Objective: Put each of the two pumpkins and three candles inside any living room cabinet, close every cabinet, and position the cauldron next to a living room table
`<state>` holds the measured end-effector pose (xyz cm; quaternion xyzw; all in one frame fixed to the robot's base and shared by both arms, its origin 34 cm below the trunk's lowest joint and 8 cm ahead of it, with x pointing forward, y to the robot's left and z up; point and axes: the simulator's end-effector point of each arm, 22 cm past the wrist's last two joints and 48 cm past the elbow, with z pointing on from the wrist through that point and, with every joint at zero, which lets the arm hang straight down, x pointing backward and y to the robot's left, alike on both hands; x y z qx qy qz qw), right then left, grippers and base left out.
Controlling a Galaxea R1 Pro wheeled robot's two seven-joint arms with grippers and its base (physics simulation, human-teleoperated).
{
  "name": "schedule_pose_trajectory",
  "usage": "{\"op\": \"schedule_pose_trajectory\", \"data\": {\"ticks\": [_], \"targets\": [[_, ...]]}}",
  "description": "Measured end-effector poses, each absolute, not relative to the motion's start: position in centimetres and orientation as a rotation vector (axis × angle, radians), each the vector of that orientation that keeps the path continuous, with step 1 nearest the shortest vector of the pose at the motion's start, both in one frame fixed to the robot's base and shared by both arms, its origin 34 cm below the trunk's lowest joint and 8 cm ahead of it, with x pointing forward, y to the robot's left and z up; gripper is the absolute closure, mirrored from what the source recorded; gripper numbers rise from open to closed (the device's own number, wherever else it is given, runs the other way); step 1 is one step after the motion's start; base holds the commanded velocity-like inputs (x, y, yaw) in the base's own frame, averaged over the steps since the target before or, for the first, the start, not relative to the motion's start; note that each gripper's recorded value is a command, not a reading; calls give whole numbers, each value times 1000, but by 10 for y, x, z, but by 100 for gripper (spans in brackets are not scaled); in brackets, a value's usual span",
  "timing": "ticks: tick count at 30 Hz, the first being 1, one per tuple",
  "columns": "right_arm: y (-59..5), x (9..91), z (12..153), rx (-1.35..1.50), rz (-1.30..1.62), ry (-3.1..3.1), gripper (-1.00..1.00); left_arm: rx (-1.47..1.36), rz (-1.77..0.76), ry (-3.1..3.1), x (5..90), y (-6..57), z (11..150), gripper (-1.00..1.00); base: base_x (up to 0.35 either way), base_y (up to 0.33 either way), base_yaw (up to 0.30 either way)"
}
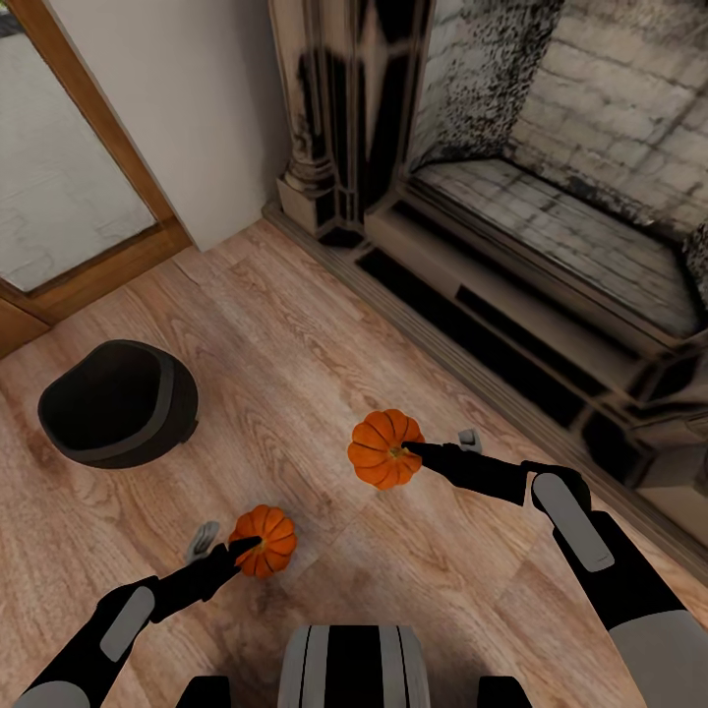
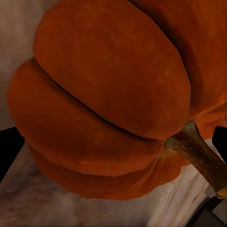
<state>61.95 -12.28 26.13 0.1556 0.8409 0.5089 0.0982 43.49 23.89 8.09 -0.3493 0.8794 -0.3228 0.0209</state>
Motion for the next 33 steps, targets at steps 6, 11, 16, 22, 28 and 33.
{"op": "schedule_pose_trajectory", "data": {"ticks": [6, 11, 16, 22, 28, 33], "targets": [[-123, 620, 261, 460, 1507, 2489, 100, -1087, -1003, 2724, 435, 239, 81, -100, 7, 0, 0], [-123, 619, 261, 460, 1506, 2489, 100, -1087, -1005, 2724, 435, 239, 81, -100, 0, 0, 0], [-123, 619, 261, 461, 1506, 2489, 100, -1091, -1014, 2714, 437, 238, 82, -100, 23, 0, 0], [-123, 619, 262, 460, 1507, 2489, 100, -1086, -1019, 2710, 438, 238, 83, -100, 13, -1, 0], [-123, 619, 261, 459, 1506, 2489, 100, -1086, -1020, 2710, 438, 238, 83, -100, 1, -80, 0], [-123, 619, 261, 460, 1506, 2490, 100, -1086, -1019, 2710, 437, 238, 83, -100, 3, -10, 0]]}}
